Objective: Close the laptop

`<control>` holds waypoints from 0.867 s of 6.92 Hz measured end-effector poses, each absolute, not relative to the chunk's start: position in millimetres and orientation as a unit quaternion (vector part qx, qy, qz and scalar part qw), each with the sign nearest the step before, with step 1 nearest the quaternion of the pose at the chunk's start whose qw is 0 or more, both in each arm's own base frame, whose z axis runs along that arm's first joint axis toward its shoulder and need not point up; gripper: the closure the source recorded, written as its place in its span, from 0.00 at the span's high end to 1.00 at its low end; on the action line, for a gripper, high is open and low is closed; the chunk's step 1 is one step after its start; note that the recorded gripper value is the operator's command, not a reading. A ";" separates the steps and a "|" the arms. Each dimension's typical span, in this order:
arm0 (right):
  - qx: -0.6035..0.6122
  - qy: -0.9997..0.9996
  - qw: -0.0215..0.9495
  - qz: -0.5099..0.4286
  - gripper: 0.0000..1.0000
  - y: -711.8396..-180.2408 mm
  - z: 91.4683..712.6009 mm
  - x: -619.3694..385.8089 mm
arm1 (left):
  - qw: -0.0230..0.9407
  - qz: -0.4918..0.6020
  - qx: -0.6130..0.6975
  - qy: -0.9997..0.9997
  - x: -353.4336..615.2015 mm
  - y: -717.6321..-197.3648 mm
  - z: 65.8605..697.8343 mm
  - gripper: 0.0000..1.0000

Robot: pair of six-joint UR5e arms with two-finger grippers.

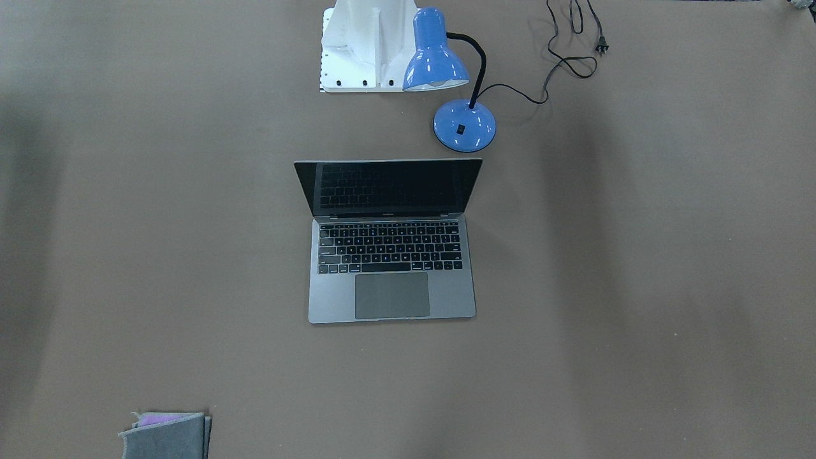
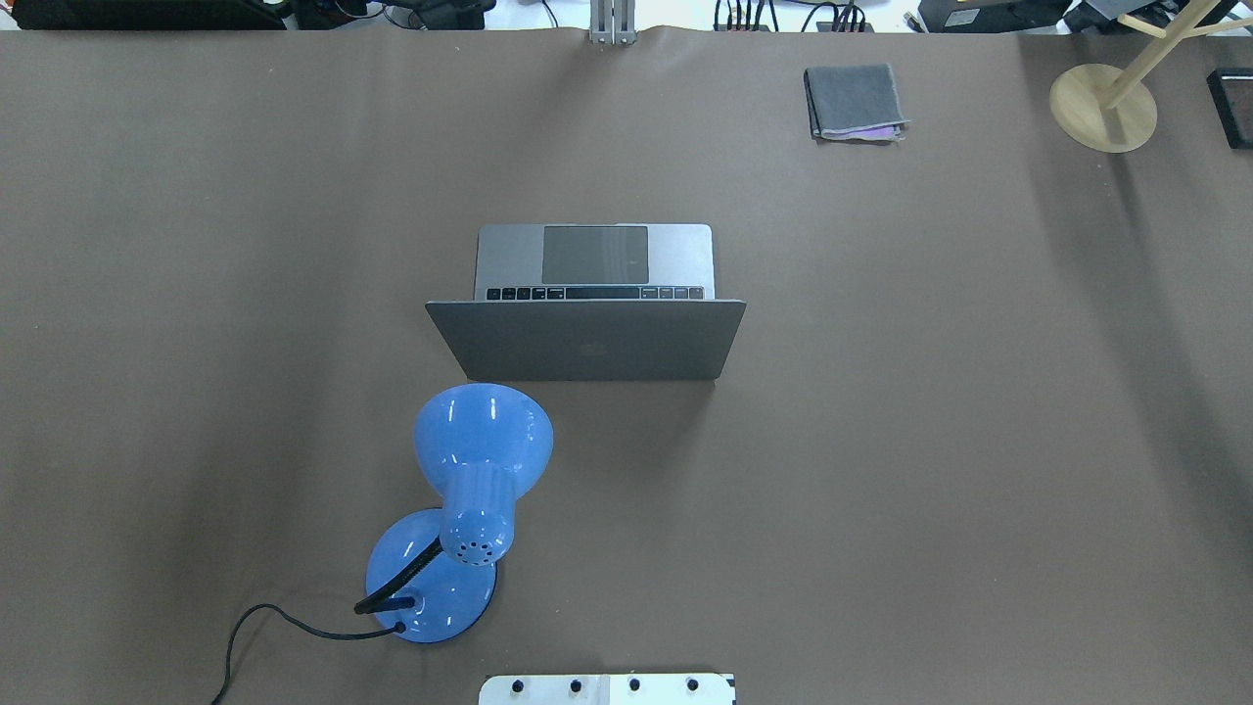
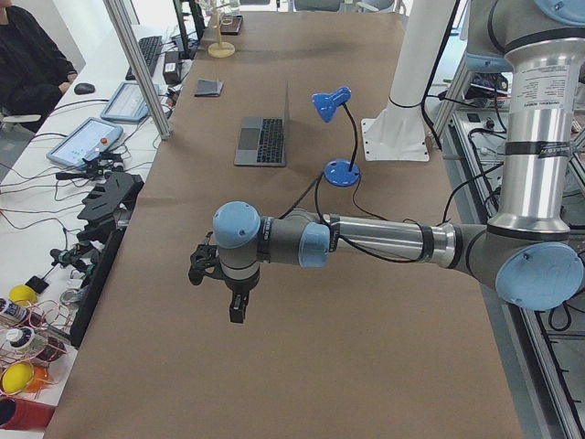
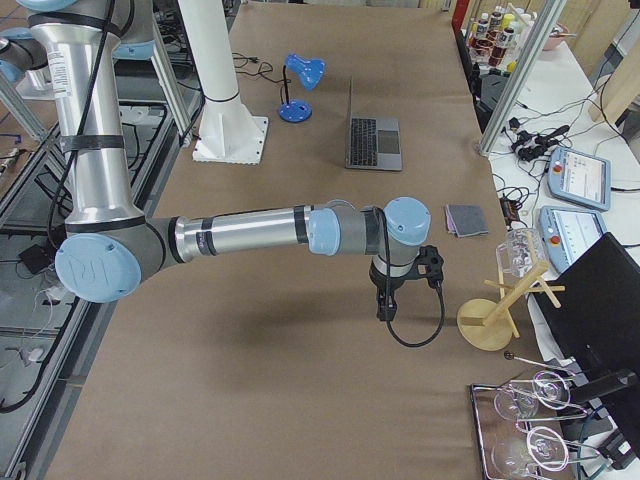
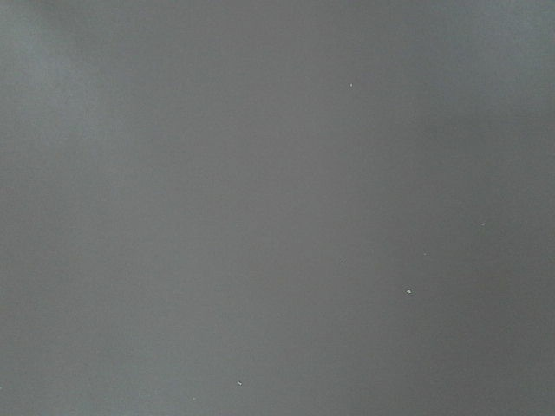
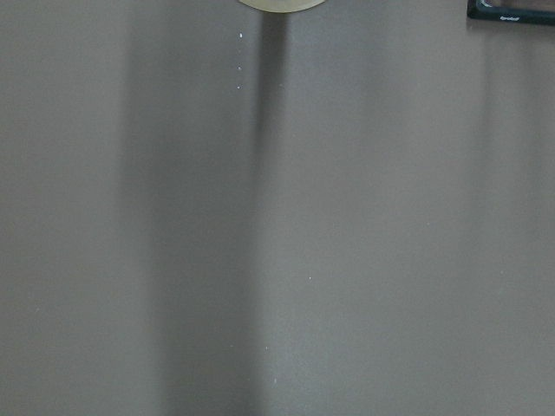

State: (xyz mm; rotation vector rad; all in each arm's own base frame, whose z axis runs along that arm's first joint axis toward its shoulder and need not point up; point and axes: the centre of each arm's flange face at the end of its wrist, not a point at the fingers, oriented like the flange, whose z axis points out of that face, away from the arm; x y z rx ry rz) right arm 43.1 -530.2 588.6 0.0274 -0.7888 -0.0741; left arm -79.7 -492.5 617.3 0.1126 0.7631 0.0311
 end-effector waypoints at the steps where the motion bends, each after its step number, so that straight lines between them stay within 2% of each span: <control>1: 0.014 -0.384 0.922 -0.036 1.00 -530.6 588.0 43.1 | 0.926 0.015 0.054 0.372 -79.7 -492.0 617.9 0.98; 6: 0.020 -0.385 0.922 -0.039 1.00 -532.4 581.5 43.2 | 0.926 0.015 0.055 0.372 -79.7 -491.8 617.0 0.98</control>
